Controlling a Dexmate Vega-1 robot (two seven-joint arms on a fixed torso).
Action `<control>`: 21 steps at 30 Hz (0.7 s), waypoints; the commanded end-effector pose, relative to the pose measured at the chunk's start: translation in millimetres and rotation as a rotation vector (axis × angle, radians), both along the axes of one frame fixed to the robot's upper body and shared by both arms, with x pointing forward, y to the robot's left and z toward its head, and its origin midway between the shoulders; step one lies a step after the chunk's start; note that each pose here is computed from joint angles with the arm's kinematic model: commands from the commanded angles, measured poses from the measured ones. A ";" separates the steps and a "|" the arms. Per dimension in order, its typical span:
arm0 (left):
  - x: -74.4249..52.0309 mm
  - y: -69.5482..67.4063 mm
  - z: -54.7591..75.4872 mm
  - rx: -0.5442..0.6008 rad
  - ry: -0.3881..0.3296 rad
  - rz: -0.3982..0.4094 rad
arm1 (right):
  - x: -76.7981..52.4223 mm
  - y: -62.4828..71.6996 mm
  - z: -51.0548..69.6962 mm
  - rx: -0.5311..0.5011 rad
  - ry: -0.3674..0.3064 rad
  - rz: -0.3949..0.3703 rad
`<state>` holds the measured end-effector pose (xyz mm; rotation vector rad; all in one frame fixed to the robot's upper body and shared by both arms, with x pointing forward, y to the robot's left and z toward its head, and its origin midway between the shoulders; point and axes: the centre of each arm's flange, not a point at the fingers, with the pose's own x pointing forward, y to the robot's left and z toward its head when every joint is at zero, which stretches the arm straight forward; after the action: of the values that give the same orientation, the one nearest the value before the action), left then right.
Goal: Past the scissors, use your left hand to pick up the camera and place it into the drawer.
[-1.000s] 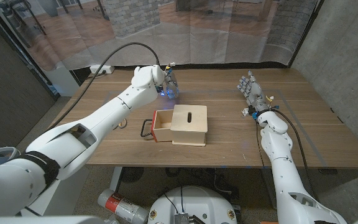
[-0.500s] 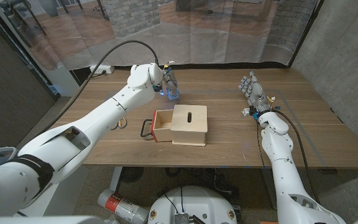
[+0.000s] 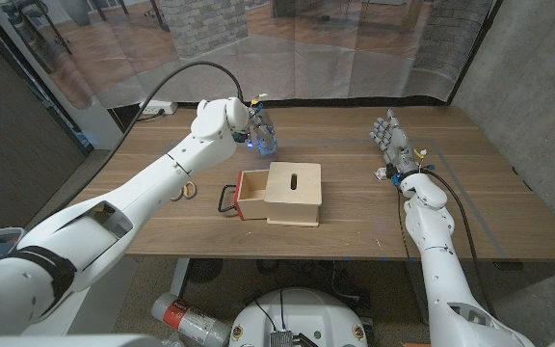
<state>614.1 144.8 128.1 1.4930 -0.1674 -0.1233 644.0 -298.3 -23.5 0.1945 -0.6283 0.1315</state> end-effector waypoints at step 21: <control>-35.7 8.3 3.3 0.044 -0.050 -0.014 | -2.2 -0.7 9.1 -0.006 -0.011 -0.028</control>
<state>591.1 147.7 133.7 1.5259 -0.2040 -0.1211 640.9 -299.5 -20.7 0.1877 -0.6340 0.1144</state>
